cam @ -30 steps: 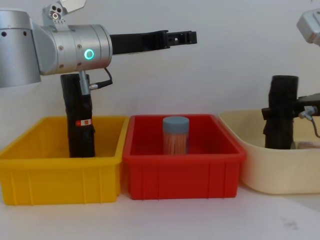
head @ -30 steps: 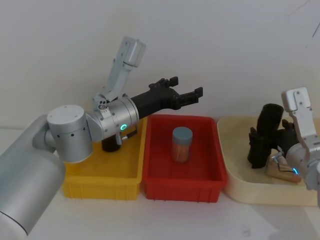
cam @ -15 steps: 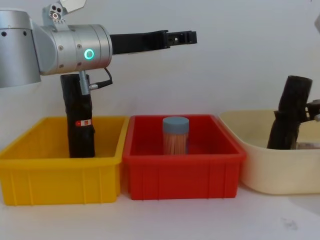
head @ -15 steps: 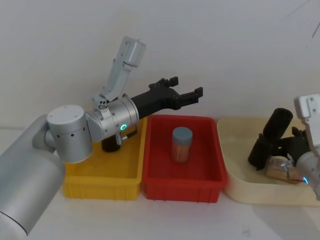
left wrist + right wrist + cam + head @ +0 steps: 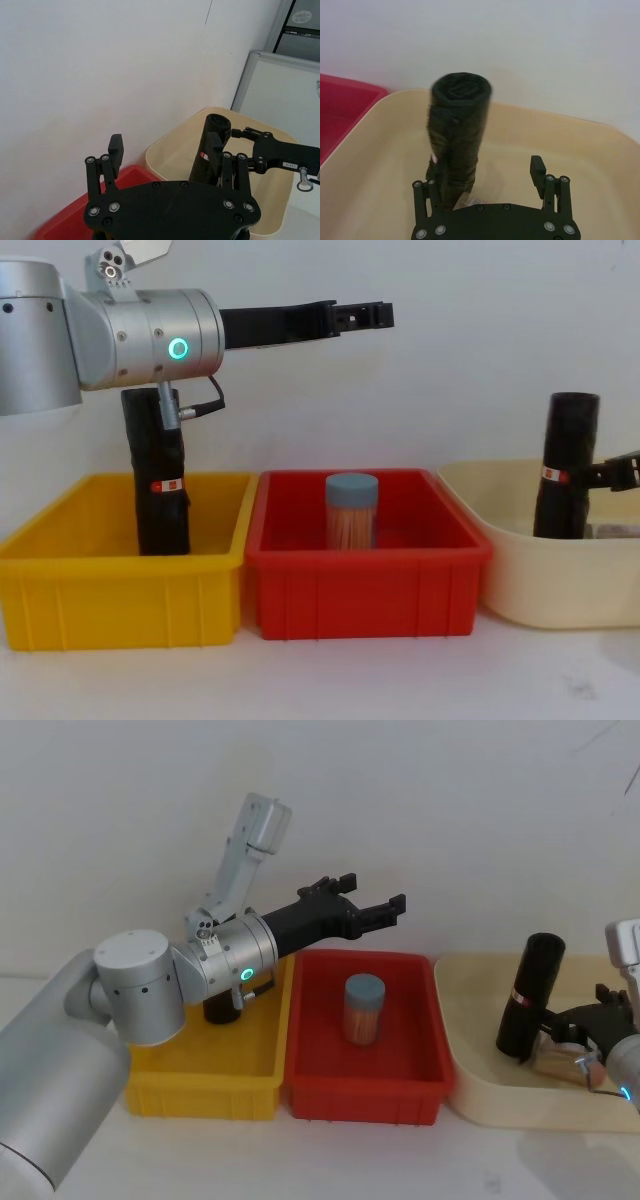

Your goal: Pick up the garbage bag with the one hand and transfer it to the other hand.

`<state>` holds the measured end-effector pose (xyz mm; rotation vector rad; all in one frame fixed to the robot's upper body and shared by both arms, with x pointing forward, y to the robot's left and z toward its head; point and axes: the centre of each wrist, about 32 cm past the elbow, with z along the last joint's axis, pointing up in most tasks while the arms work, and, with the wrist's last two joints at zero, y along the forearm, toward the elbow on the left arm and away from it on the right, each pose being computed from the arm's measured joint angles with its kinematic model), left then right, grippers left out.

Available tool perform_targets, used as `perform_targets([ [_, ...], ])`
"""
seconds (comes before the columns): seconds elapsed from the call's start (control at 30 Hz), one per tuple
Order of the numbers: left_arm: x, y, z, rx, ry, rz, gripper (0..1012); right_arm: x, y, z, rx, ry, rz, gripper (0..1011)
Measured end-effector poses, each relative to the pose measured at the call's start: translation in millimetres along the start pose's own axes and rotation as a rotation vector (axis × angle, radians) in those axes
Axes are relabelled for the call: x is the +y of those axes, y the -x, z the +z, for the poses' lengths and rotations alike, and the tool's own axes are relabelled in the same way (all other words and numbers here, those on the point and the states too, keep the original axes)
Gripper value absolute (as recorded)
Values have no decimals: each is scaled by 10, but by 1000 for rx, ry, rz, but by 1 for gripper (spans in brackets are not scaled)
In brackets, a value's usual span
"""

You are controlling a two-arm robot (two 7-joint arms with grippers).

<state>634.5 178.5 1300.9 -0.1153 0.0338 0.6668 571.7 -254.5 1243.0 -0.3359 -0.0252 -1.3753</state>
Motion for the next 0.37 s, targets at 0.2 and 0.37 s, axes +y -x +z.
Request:
perform_targets([
  [0.2,0,0,0,0,0,0,1000,-32,-7,-6,4,1,-1,1004],
  [0.37,0,0,0,0,0,0,1000,-49,-9,-8,6,1,-1,1005],
])
